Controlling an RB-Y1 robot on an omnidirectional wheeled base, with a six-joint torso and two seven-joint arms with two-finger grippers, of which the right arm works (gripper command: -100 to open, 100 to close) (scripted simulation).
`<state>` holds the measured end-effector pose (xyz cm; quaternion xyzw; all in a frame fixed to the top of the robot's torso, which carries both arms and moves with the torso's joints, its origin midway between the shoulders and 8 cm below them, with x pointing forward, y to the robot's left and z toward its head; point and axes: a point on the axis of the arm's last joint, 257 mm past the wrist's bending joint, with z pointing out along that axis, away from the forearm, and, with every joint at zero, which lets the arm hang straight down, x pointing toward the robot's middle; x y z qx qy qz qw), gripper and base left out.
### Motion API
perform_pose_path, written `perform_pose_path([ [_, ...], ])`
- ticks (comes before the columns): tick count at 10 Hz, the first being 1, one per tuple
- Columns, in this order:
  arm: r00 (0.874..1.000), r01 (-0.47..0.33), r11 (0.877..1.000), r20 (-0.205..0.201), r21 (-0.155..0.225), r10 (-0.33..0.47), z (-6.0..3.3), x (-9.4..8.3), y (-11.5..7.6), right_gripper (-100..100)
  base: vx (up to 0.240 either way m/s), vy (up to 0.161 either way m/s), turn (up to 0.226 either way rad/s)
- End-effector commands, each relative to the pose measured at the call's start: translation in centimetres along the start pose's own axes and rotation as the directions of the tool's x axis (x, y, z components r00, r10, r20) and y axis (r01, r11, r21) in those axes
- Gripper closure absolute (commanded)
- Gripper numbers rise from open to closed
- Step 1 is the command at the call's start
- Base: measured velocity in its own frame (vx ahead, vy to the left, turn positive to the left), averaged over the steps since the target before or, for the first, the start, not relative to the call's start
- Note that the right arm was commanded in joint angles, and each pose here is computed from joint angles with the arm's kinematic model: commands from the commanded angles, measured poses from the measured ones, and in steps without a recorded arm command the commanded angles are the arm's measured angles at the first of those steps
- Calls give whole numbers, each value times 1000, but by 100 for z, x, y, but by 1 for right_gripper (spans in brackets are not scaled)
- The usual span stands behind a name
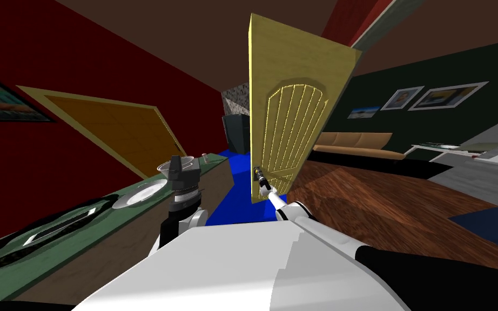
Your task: Push the door open
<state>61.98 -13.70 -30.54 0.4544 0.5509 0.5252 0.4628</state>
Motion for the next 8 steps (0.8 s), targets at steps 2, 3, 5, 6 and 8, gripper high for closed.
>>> perform_pose_path([
  [2,999,-22,1000,27,-20,23,36,-98,92,100,163,138,-69],
  [3,1000,-16,1000,21,-11,17,13,-79,48,100,79,51,-19],
  [5,998,-12,1000,58,-18,13,19,-313,82,100,150,122,-56],
  [6,997,-11,1000,72,-18,13,13,-397,81,100,210,171,-70],
  [8,996,-12,1000,94,-18,14,2,-523,79,100,120,106,-43],
])
